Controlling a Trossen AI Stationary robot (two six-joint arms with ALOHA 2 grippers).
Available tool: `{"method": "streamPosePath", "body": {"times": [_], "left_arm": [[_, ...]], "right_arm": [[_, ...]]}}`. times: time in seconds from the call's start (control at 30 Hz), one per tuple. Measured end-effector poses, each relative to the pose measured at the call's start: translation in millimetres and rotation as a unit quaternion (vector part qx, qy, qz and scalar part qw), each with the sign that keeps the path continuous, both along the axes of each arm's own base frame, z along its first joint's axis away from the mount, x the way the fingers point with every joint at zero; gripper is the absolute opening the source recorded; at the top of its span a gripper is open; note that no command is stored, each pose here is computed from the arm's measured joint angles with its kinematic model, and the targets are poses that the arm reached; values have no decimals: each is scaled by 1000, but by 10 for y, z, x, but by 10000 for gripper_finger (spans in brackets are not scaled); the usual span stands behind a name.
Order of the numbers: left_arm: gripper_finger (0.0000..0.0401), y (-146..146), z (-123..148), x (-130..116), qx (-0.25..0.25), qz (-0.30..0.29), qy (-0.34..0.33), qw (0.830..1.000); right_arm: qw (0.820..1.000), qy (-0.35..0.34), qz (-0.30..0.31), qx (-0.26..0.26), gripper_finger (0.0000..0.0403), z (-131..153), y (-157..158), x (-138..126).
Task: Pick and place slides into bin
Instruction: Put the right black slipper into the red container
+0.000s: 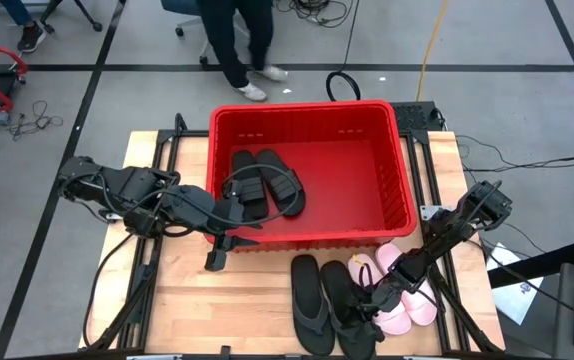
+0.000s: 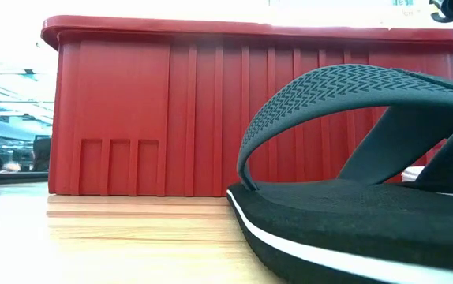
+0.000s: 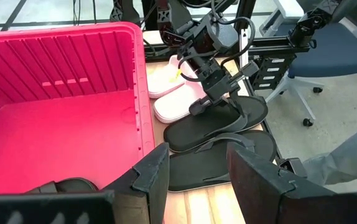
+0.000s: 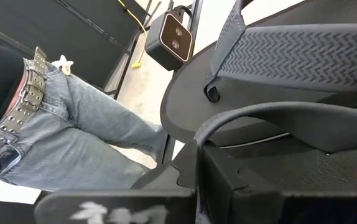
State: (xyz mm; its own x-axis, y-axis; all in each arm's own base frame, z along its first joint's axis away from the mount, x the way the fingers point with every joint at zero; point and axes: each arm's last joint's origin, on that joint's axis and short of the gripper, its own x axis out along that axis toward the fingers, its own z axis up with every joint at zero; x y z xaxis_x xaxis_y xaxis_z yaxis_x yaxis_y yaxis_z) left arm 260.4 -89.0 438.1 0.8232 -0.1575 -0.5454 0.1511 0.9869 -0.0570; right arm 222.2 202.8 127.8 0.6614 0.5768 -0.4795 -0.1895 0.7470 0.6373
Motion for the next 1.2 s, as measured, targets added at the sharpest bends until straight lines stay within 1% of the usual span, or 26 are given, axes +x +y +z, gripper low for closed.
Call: {"method": "streamPosePath", "body": {"times": [0.2, 0.47, 0.63, 0.77, 0.93, 1.13, 1.2], "left_arm": [[157, -1, 0, 0, 0, 0, 0, 1000], [157, -1, 0, 0, 2, -2, 0, 1000], [157, 0, -1, 0, 16, -11, -3, 1000], [157, 0, -1, -1, 21, -14, -3, 1000], [157, 0, -1, 0, 22, -14, -4, 1000], [157, 1, -1, 0, 22, -14, -4, 1000], [157, 0, -1, -1, 22, -14, -4, 1000]], "right_arm": [[1000, -2, -1, 2, 1, 141, -37, -39], [999, -41, -13, 27, 1, 552, -123, -121], [999, -36, -2, -6, 1, 838, -154, -155], [997, -67, 7, -29, 0, 1157, -161, -156], [992, -106, -1, -67, 0, 1527, -193, -163], [988, -117, -28, -100, 0, 1820, -235, -168], [986, -123, -24, -113, 0, 1903, -248, -179]]}}
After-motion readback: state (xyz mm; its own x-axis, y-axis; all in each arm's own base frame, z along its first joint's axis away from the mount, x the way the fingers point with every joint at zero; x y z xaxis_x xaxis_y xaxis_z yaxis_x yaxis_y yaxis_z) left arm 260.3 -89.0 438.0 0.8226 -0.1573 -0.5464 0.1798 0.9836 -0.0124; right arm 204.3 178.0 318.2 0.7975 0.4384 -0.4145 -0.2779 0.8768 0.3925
